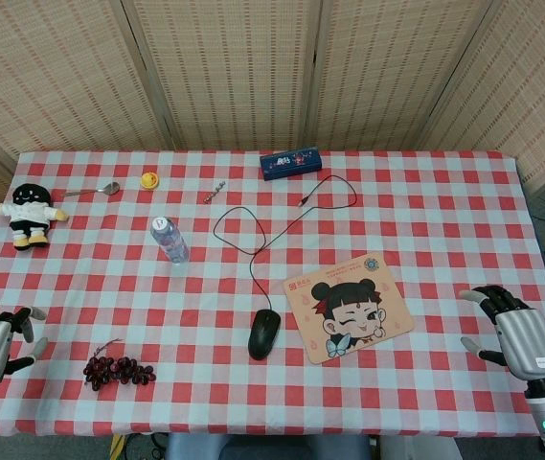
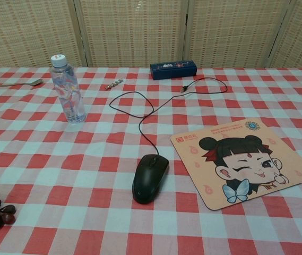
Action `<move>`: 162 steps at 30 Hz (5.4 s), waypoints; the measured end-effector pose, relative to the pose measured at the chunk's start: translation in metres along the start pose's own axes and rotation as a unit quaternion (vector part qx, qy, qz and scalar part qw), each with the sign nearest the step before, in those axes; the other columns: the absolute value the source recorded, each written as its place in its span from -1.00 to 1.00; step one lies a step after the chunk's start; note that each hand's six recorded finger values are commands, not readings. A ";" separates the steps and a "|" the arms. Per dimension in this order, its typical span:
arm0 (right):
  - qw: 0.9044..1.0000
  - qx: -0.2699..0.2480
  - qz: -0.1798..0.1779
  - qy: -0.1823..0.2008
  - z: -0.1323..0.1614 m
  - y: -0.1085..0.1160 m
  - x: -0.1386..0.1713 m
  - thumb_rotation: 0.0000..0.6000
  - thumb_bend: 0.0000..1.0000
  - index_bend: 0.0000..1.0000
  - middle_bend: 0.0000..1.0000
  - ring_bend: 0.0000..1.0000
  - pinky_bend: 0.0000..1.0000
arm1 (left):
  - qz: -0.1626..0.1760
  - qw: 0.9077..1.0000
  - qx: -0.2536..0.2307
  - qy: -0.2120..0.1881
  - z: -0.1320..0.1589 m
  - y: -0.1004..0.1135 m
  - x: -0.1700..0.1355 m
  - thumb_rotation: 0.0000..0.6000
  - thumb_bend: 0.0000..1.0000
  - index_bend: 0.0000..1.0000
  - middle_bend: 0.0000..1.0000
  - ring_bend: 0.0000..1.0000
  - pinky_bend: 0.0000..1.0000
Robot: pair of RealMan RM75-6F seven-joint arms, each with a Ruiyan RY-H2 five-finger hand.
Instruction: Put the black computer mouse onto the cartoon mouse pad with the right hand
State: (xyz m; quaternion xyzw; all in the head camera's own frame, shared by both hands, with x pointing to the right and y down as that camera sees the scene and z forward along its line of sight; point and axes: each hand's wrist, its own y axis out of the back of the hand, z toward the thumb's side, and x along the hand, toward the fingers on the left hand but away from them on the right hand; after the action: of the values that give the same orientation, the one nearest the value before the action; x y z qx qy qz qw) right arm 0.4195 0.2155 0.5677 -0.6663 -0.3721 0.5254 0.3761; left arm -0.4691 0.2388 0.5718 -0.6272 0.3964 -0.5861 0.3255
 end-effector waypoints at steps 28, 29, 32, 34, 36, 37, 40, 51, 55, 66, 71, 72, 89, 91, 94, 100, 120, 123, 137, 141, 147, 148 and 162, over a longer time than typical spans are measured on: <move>0.966 0.070 0.142 0.202 0.099 -0.051 -0.075 1.00 -1.00 -0.44 1.00 1.00 1.00 | 0.009 1.000 0.001 0.009 -0.005 0.010 -0.005 1.00 -0.34 0.02 0.27 0.02 0.20; 0.962 0.076 0.149 0.216 0.108 -0.054 -0.081 1.00 -1.00 -0.44 1.00 1.00 1.00 | 0.009 1.000 0.001 0.010 -0.006 0.010 -0.005 1.00 -0.34 0.02 0.27 0.02 0.20; 0.951 0.088 0.162 0.248 0.133 -0.062 -0.097 1.00 -1.00 -0.44 1.00 1.00 1.00 | 0.008 1.000 0.000 0.015 -0.008 0.009 -0.004 1.00 -0.34 0.02 0.27 0.02 0.20; 0.945 0.093 0.164 0.266 0.148 -0.066 -0.106 1.00 -1.00 -0.44 1.00 1.00 1.00 | 0.008 1.000 0.000 0.019 -0.010 0.009 -0.003 1.00 -0.34 0.02 0.27 0.02 0.20; 0.940 0.096 0.164 0.284 0.165 -0.069 -0.115 1.00 -1.00 -0.44 1.00 1.00 1.00 | 0.007 1.000 0.000 0.022 -0.012 0.010 -0.002 1.00 -0.34 0.02 0.27 0.02 0.20; 0.938 0.096 0.165 0.290 0.171 -0.071 -0.119 1.00 -1.00 -0.44 1.00 1.00 1.00 | 0.007 1.000 0.000 0.024 -0.013 0.010 -0.002 1.00 -0.34 0.02 0.27 0.02 0.20; 0.930 0.102 0.170 0.310 0.191 -0.076 -0.128 1.00 -1.00 -0.44 1.00 1.00 1.00 | 0.007 1.000 -0.001 0.029 -0.016 0.010 -0.001 1.00 -0.34 0.02 0.27 0.02 0.20; 0.899 0.150 0.179 0.371 0.252 -0.100 -0.146 1.00 -1.00 -0.44 1.00 1.00 1.00 | 0.015 0.999 0.009 0.041 -0.023 0.015 -0.003 1.00 -0.34 0.03 0.27 0.02 0.20; 0.889 0.165 0.182 0.386 0.266 -0.108 -0.145 1.00 -1.00 -0.44 1.00 1.00 1.00 | 0.015 0.999 0.008 0.043 -0.024 0.016 -0.003 1.00 -0.34 0.04 0.27 0.02 0.20; 0.868 0.200 0.165 0.423 0.291 -0.122 -0.141 1.00 -1.00 -0.44 1.00 1.00 1.00 | 0.010 0.999 0.010 0.045 -0.024 0.013 -0.002 1.00 -0.34 0.04 0.27 0.02 0.20; 0.863 0.200 0.159 0.435 0.302 -0.128 -0.138 1.00 -1.00 -0.45 1.00 1.00 1.00 | 0.008 0.999 0.010 0.046 -0.026 0.012 -0.002 1.00 -0.34 0.04 0.27 0.02 0.20; 0.862 0.201 0.159 0.437 0.304 -0.129 -0.138 1.00 -1.00 -0.46 1.00 1.00 1.00 | 0.008 0.999 0.009 0.046 -0.026 0.012 -0.001 1.00 -0.34 0.04 0.27 0.02 0.20; 0.851 0.229 0.160 0.445 0.330 -0.146 -0.139 1.00 -1.00 -0.51 1.00 1.00 1.00 | 0.011 0.999 0.004 0.052 -0.030 0.015 -0.001 1.00 -0.34 0.05 0.27 0.02 0.20; 0.851 0.232 0.162 0.443 0.331 -0.147 -0.140 1.00 -1.00 -0.51 1.00 1.00 1.00 | 0.011 0.999 0.004 0.052 -0.031 0.016 -0.002 1.00 -0.34 0.05 0.27 0.02 0.20; 0.852 0.236 0.166 0.437 0.331 -0.149 -0.142 1.00 -1.00 -0.51 1.00 1.00 1.00 | 0.011 0.999 0.003 0.052 -0.031 0.016 -0.002 1.00 -0.34 0.05 0.27 0.02 0.20; 0.853 0.244 0.172 0.427 0.333 -0.154 -0.148 1.00 -1.00 -0.51 1.00 1.00 1.00 | 0.011 0.999 0.001 0.051 -0.030 0.017 -0.002 1.00 -0.34 0.05 0.27 0.02 0.20; 0.858 0.244 0.177 0.416 0.336 -0.157 -0.152 1.00 -0.79 0.00 1.00 1.00 1.00 | 0.012 0.999 -0.003 0.052 -0.032 0.018 -0.002 1.00 -0.34 0.05 0.27 0.02 0.20; 0.859 0.243 0.173 0.417 0.335 -0.154 -0.152 1.00 -0.76 0.05 1.00 1.00 1.00 | 0.011 0.999 -0.002 0.051 -0.031 0.018 -0.002 1.00 -0.34 0.05 0.27 0.02 0.20; 0.848 0.260 0.150 0.436 0.320 -0.124 -0.148 1.00 -0.71 0.08 1.00 1.00 1.00 | 0.009 0.998 0.004 0.054 -0.032 0.015 -0.001 1.00 -0.34 0.05 0.27 0.02 0.20; 0.842 0.268 0.142 0.445 0.310 -0.114 -0.144 1.00 -0.71 0.08 1.00 1.00 1.00 | 0.007 0.999 0.007 0.053 -0.031 0.014 -0.001 1.00 -0.34 0.05 0.27 0.02 0.20; 0.837 0.259 0.131 0.464 0.293 -0.102 -0.138 1.00 -0.71 0.08 1.00 1.00 1.00 | 0.003 0.999 0.010 0.053 -0.030 0.011 -0.001 1.00 -0.34 0.05 0.27 0.02 0.20; 0.837 0.258 0.130 0.466 0.290 -0.101 -0.137 1.00 -0.71 0.08 1.00 1.00 1.00 | 0.002 0.999 0.012 0.053 -0.029 0.010 0.000 1.00 -0.34 0.05 0.27 0.02 0.20; 0.822 0.272 0.111 0.488 0.225 -0.089 -0.148 1.00 -0.72 0.08 1.00 1.00 1.00 | -0.007 0.998 0.016 0.059 -0.030 0.003 0.003 1.00 -0.34 0.05 0.27 0.02 0.20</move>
State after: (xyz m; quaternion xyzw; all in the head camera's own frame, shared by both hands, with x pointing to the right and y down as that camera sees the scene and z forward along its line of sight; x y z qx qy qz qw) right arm 0.1645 0.1474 0.6718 -0.7434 0.0946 0.2496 0.6133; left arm -0.4994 0.2366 0.5735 -0.5892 0.4008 -0.6305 0.3077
